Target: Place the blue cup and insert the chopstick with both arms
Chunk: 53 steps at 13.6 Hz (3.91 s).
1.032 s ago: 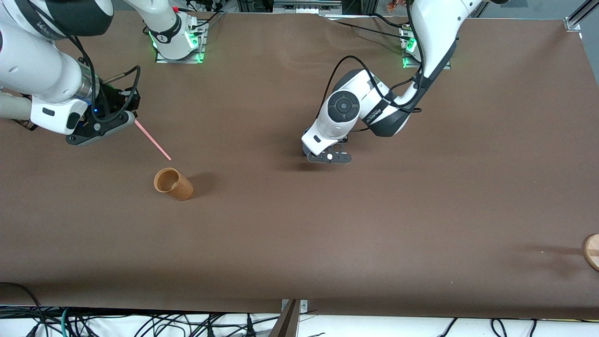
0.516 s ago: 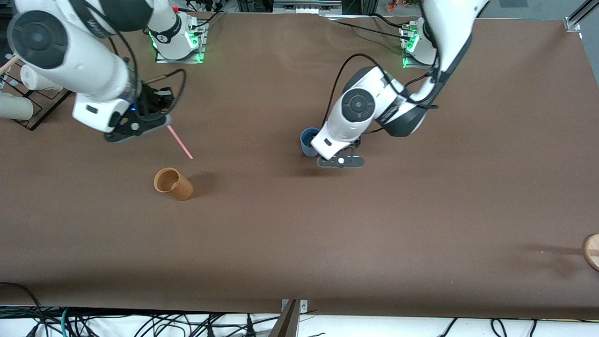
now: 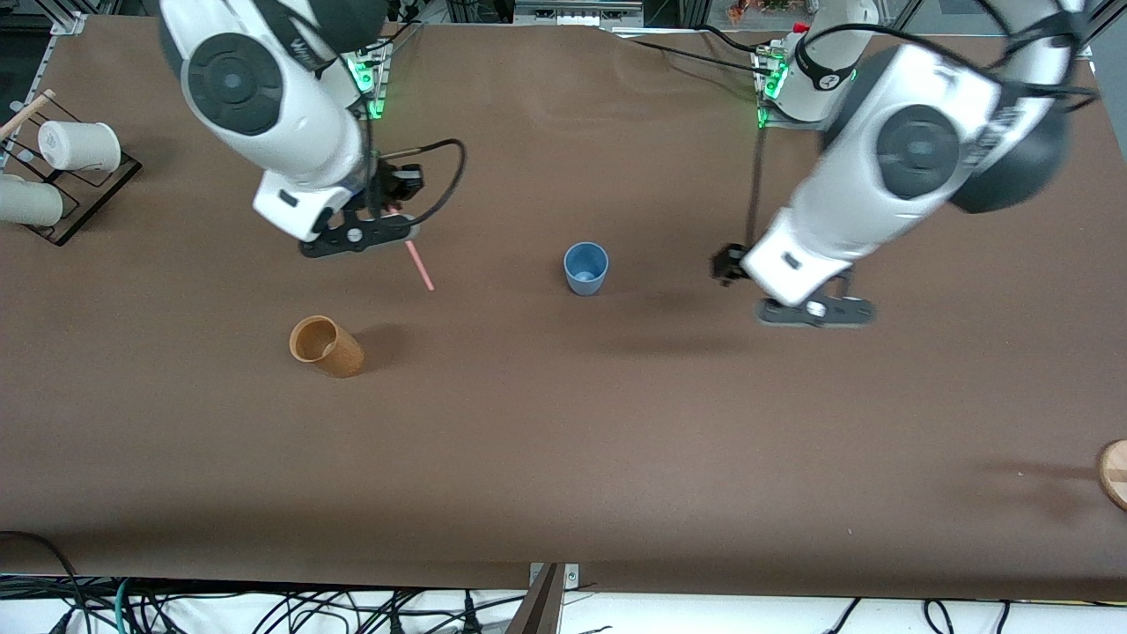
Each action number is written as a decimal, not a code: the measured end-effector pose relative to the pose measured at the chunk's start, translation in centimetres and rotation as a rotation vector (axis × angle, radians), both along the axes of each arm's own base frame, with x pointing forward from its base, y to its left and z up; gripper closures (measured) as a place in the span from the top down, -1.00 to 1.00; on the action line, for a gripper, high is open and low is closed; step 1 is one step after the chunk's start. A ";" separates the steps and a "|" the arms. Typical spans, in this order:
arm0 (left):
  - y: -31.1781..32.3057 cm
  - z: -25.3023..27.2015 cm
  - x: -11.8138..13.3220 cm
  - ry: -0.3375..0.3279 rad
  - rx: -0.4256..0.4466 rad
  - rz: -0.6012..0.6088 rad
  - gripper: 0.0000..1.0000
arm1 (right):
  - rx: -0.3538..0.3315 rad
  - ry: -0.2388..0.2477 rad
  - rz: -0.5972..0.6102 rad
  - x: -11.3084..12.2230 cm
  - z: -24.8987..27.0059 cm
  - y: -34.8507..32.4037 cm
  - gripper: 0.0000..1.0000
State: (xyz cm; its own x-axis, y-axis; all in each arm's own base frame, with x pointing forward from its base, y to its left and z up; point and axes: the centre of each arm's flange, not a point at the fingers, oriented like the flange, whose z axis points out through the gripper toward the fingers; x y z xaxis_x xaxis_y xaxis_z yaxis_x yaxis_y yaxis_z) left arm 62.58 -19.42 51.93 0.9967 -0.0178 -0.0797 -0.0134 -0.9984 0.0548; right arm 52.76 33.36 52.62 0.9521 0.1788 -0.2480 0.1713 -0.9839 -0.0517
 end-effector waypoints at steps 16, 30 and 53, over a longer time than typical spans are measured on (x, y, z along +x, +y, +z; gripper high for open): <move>14.1 3.3 -7.5 -0.110 0.092 -0.044 1.00 | 0.066 0.034 -0.252 -4.5 -7.0 19.4 -0.82; 13.6 3.4 -7.4 -0.113 0.090 -0.055 1.00 | 0.038 0.051 -0.270 -6.3 -13.1 19.8 -0.65; 12.2 3.4 -7.5 -0.115 0.090 -0.079 1.00 | 0.001 -0.218 -0.018 4.9 6.8 -22.9 1.00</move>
